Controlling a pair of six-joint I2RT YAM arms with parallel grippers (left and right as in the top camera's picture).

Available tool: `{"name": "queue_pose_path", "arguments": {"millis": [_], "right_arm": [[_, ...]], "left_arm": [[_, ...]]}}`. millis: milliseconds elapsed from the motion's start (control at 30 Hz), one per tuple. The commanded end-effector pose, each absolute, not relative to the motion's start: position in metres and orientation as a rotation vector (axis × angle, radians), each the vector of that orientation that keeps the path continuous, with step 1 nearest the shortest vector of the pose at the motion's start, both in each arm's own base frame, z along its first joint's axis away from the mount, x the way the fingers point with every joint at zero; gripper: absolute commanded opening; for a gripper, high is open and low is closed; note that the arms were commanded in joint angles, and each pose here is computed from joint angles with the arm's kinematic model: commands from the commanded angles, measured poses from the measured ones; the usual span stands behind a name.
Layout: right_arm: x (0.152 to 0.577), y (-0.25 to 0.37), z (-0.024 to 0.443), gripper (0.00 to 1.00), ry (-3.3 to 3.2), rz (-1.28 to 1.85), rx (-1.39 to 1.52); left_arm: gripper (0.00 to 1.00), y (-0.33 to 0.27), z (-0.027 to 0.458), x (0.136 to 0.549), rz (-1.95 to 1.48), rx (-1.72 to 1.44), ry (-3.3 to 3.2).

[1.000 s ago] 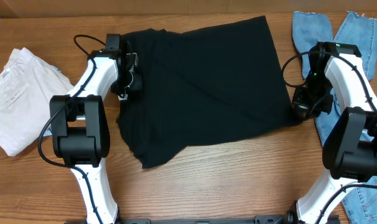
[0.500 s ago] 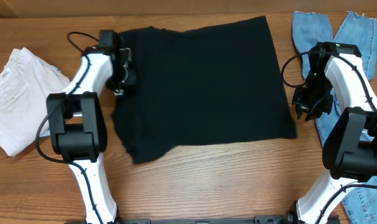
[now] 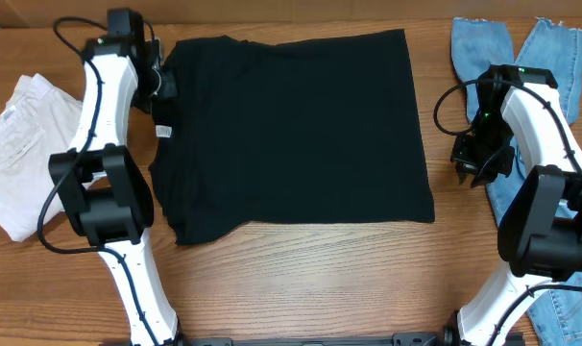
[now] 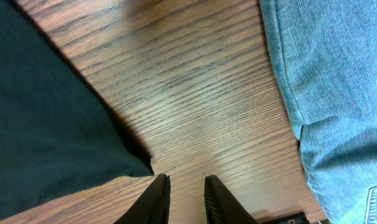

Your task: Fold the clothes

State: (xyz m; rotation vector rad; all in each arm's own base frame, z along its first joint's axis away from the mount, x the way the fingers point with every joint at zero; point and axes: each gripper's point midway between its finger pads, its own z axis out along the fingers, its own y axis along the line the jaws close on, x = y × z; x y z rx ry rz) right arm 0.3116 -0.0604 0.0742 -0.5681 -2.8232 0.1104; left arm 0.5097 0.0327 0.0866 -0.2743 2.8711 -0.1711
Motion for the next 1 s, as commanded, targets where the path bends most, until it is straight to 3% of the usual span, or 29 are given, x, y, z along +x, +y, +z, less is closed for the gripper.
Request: {"name": "queue_pose_path", "arguments": {"millis": [0,167,400,633,967], "right_arm": [[0.313,-0.057,0.074,0.22,-2.834,0.074,-0.563],[0.324,-0.041,0.072,0.22,-2.88,-0.088,-0.492],[0.336,-0.037,0.079,0.22,-2.946,-0.14,-0.487],[0.344,-0.032,0.128,0.22,-3.121,-0.203,-0.484],[0.335,-0.018,0.194,0.23,-3.306,-0.336,-0.477]], "left_arm": [[0.13,0.006,0.117,0.497,-0.317,-0.24,2.908],[0.08,-0.014,0.118,0.451,-0.322,-0.226,3.099],[0.06,-0.049,0.12,0.422,-0.234,-0.085,3.217],[0.06,-0.07,0.153,0.396,-0.007,-0.024,3.208],[0.07,-0.097,0.218,0.344,-0.043,-0.047,3.085]]}}
